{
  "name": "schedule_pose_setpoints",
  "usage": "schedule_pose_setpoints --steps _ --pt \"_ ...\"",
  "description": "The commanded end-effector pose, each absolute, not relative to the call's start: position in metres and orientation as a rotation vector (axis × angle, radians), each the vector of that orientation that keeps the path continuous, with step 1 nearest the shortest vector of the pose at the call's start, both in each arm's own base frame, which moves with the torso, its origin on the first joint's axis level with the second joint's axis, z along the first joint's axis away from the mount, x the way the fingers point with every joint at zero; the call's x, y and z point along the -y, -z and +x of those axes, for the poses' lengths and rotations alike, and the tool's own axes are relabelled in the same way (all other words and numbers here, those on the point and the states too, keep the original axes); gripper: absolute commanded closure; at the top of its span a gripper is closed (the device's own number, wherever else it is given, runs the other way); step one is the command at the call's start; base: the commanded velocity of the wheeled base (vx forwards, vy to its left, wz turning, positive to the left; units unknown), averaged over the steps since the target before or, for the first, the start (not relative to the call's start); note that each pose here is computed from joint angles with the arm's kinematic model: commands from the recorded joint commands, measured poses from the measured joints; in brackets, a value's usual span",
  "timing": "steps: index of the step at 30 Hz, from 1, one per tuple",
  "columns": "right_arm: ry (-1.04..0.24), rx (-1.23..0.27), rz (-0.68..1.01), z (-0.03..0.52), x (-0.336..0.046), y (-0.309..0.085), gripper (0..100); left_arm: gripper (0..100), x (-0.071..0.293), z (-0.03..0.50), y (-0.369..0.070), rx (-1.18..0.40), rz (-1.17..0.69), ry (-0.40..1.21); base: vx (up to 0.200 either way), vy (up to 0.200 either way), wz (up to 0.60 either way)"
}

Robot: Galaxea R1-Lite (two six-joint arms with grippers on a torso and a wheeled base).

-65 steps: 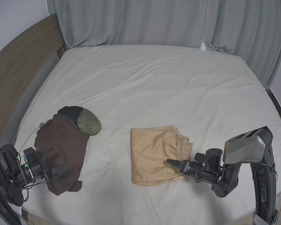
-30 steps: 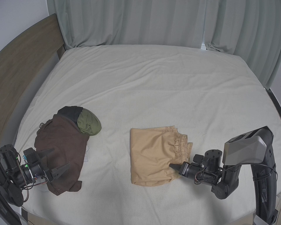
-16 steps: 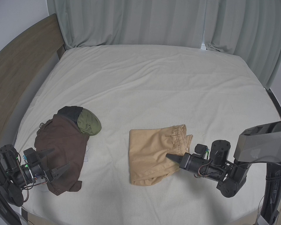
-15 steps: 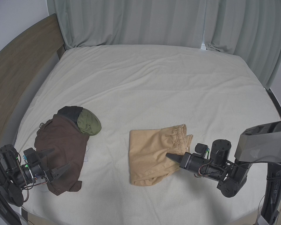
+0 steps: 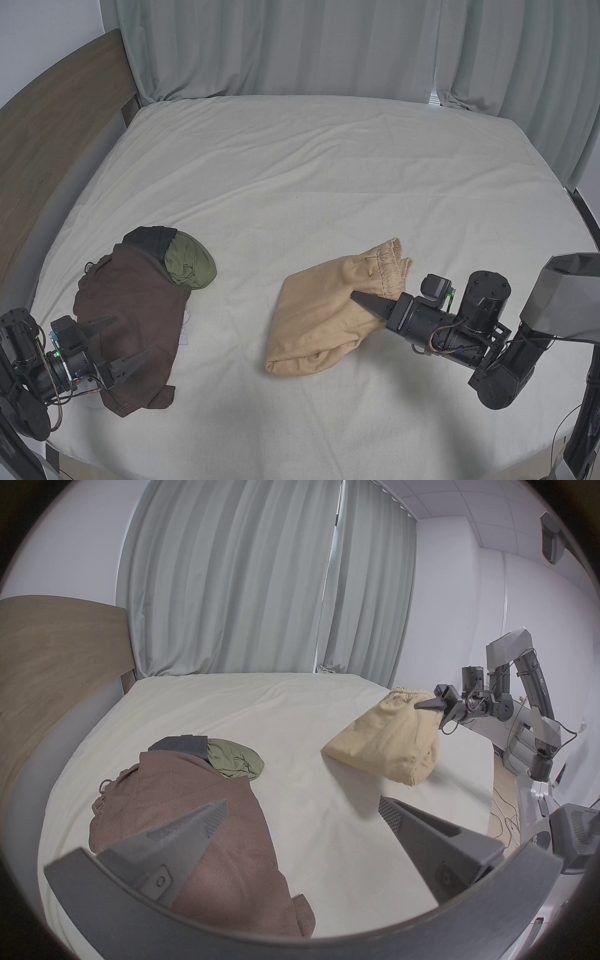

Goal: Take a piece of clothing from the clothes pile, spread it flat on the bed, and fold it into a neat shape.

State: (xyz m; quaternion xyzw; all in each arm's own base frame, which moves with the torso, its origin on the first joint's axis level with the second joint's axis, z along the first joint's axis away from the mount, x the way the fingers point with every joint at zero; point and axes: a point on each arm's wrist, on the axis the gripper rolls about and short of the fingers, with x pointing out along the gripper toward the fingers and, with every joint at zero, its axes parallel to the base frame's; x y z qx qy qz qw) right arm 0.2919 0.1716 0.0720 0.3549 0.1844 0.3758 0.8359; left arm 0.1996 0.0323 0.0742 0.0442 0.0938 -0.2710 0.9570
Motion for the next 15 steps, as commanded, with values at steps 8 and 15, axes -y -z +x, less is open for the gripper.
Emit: schedule_pose_setpoints --steps 8,15 --pt "-0.861 -0.307 0.799 0.306 -0.175 -0.098 100 0 -0.031 0.196 -0.071 -0.208 0.080 0.552 0.000 0.000 0.00" --pt "-0.883 -0.281 0.825 0.320 -0.182 -0.112 100 0 -0.031 0.197 -0.070 -0.214 0.077 0.554 0.000 0.000 0.00"
